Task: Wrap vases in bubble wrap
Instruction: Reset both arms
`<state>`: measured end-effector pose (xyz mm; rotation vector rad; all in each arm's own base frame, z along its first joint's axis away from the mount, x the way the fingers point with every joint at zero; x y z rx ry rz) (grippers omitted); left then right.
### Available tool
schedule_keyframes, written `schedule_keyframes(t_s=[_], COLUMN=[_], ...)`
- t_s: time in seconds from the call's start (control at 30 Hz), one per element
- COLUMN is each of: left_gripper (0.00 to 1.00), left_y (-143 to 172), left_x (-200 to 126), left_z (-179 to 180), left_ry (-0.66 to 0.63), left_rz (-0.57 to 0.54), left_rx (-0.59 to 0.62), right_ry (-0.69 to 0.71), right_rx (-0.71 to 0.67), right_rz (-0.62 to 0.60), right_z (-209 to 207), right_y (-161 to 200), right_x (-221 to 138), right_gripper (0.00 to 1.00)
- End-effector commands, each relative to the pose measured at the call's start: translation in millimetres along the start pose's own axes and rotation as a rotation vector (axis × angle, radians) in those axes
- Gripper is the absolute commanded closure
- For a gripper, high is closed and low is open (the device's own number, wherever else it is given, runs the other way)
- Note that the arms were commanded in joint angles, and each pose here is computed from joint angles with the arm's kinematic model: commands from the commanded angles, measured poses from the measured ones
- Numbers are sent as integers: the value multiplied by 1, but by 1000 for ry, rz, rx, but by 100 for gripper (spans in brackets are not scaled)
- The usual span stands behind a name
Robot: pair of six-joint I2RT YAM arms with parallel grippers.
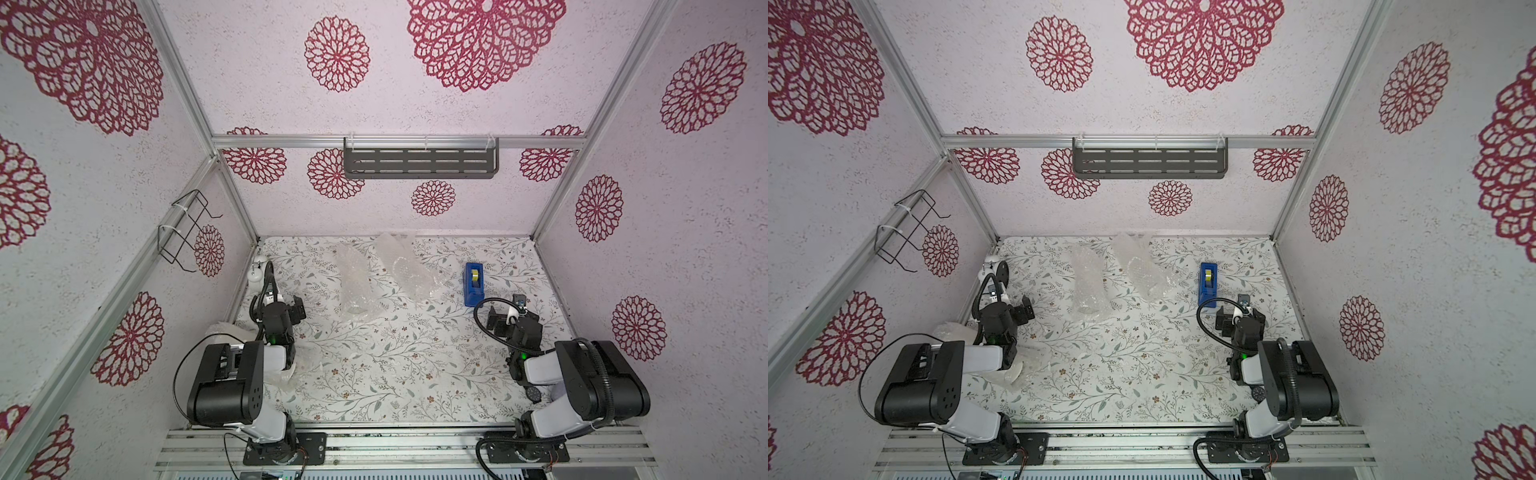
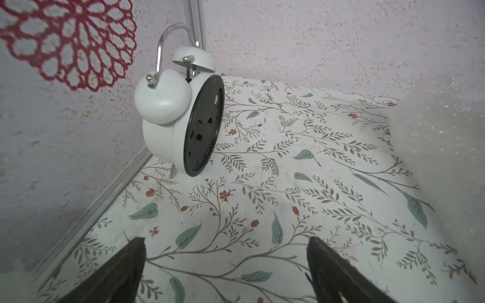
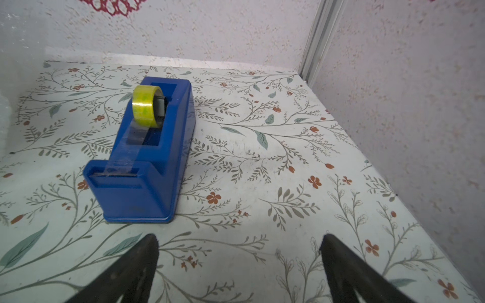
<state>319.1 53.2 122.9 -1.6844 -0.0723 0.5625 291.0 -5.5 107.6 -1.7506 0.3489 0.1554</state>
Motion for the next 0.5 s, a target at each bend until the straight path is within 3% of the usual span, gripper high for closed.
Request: schedule_keyframes(t_s=[0.0, 0.47], left_gripper=[2, 2], left_y=[-19, -20], left_x=[2, 2], left_z=[-4, -4], left_ry=[47, 48], left_rz=[-80, -80], left_rx=[-26, -27], right_ry=[36, 41], right_rx=[49, 47], right_rz=[-98, -96], right_z=[-6, -6], right_y=[-22, -21], right_x=[3, 3], right_gripper=[1, 1])
Point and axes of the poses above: each gripper's point midway between its finger pads, its own x axis out along the fingers, its own z axis along the line the jaws close on, y = z × x, the point moved 8 cm from there along -x, back along the fingers, and after that the axes turned 8 degrees about -x, right-handed, at the moved point
